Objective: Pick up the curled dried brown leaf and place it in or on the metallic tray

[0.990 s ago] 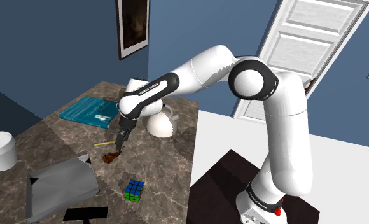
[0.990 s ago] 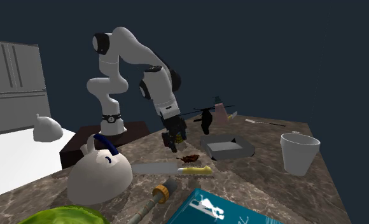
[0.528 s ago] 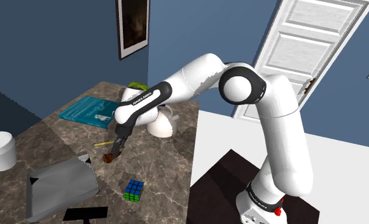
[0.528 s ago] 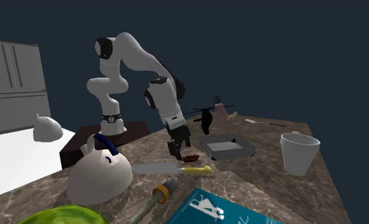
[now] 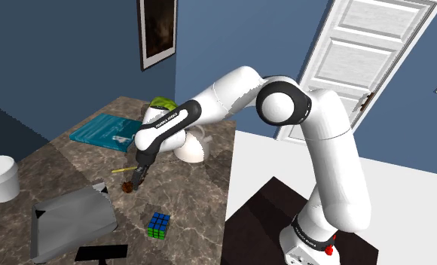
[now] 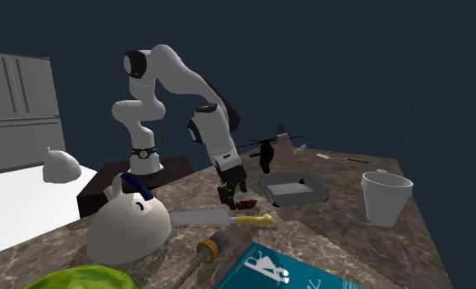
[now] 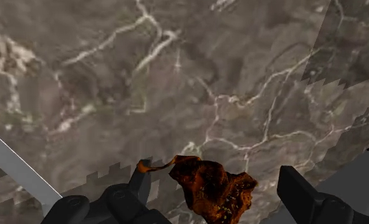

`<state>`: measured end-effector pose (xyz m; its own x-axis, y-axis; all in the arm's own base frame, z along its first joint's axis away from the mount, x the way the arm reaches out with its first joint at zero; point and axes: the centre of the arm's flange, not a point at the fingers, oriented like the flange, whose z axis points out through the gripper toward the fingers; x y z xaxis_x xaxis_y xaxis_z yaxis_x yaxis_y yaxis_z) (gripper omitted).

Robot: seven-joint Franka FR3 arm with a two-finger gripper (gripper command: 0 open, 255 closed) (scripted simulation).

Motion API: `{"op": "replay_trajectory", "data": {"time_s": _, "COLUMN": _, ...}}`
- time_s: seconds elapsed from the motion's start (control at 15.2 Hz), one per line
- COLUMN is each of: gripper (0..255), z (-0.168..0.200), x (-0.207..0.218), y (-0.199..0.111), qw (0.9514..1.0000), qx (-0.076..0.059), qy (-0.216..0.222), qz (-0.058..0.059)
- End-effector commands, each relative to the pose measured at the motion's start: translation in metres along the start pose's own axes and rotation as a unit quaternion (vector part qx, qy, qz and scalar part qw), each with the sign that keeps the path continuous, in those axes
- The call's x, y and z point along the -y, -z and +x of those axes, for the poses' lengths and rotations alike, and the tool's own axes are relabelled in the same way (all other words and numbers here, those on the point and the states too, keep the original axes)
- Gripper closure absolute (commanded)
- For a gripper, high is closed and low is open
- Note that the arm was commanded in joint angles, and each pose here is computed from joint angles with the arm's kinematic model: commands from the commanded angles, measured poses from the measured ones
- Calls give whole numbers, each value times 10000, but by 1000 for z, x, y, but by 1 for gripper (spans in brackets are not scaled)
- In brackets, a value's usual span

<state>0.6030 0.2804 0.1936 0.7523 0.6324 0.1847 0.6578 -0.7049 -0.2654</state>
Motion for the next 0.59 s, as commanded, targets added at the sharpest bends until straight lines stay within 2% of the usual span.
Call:
{"op": "replay_trajectory", "data": {"time_s": 0.0, "gripper": 0, "z": 0, "x": 0, "y": 0, "qw": 10000, "qx": 0, "qy": 0, "qz": 0}}
{"op": "replay_trajectory", "data": {"time_s": 0.07, "gripper": 255, "z": 0, "x": 0, "y": 0, "qw": 10000, "qx": 0, "qy": 0, "qz": 0}}
{"op": "replay_trajectory", "data": {"time_s": 0.53, "gripper": 255, "z": 1, "x": 1, "y": 0, "qw": 10000, "qx": 0, "qy": 0, "qz": 0}}
